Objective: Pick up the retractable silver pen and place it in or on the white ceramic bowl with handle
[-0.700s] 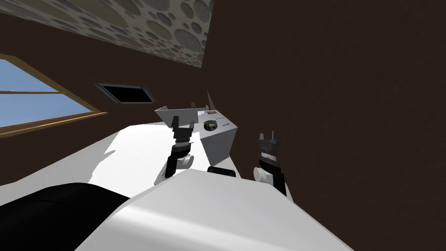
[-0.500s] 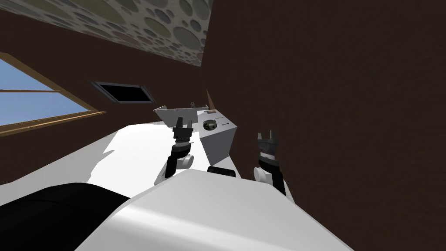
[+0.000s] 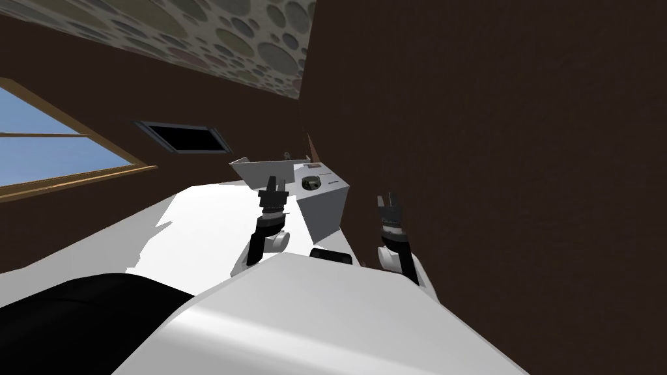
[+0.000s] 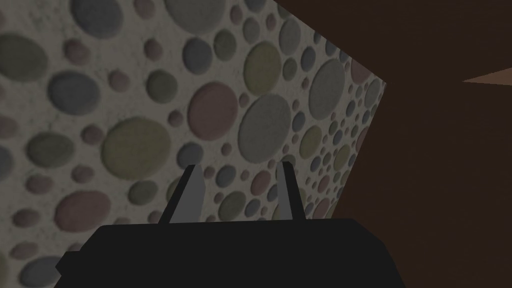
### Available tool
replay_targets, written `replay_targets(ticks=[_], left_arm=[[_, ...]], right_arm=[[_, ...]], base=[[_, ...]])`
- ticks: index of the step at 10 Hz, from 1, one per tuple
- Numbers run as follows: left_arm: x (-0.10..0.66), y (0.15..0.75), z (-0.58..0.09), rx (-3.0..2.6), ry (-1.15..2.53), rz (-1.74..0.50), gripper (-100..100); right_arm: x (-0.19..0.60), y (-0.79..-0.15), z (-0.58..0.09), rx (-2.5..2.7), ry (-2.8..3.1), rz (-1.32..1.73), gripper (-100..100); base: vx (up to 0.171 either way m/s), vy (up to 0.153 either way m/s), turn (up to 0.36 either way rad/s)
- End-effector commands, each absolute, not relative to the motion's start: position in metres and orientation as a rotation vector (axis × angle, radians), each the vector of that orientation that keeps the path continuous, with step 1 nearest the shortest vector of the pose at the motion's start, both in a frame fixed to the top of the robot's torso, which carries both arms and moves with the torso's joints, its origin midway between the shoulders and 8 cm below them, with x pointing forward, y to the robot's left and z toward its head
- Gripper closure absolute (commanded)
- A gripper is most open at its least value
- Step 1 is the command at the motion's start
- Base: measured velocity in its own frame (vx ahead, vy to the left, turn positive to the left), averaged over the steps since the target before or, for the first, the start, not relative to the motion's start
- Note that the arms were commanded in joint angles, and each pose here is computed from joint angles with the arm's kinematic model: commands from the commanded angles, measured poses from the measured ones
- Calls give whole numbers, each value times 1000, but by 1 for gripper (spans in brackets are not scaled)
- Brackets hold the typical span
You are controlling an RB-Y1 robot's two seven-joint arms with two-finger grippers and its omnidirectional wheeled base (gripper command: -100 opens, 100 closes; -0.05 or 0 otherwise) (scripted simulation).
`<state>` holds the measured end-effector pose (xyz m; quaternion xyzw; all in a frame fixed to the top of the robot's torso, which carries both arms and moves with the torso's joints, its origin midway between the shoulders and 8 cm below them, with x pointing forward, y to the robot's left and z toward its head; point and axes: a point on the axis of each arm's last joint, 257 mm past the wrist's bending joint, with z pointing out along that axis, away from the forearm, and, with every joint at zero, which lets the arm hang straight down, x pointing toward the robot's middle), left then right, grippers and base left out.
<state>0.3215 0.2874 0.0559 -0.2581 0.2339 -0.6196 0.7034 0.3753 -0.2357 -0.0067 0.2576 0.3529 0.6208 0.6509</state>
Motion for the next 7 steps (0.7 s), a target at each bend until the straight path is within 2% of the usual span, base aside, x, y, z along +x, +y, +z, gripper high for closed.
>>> replay_targets(ticks=[1, 3, 7], left_arm=[[321, 287, 56, -574, 520, -1378, 0], [321, 287, 56, -574, 520, -1378, 0], [321, 287, 56, -574, 520, -1378, 0]], right_arm=[[379, -213, -6, 466, 851, 1408, -100], [381, -194, -7, 374, 886, 1403, -100], [385, -138, -19, 89, 973, 1399, -100]], base=[[-113, -75, -3], [-150, -78, 7], [-104, -79, 19]])
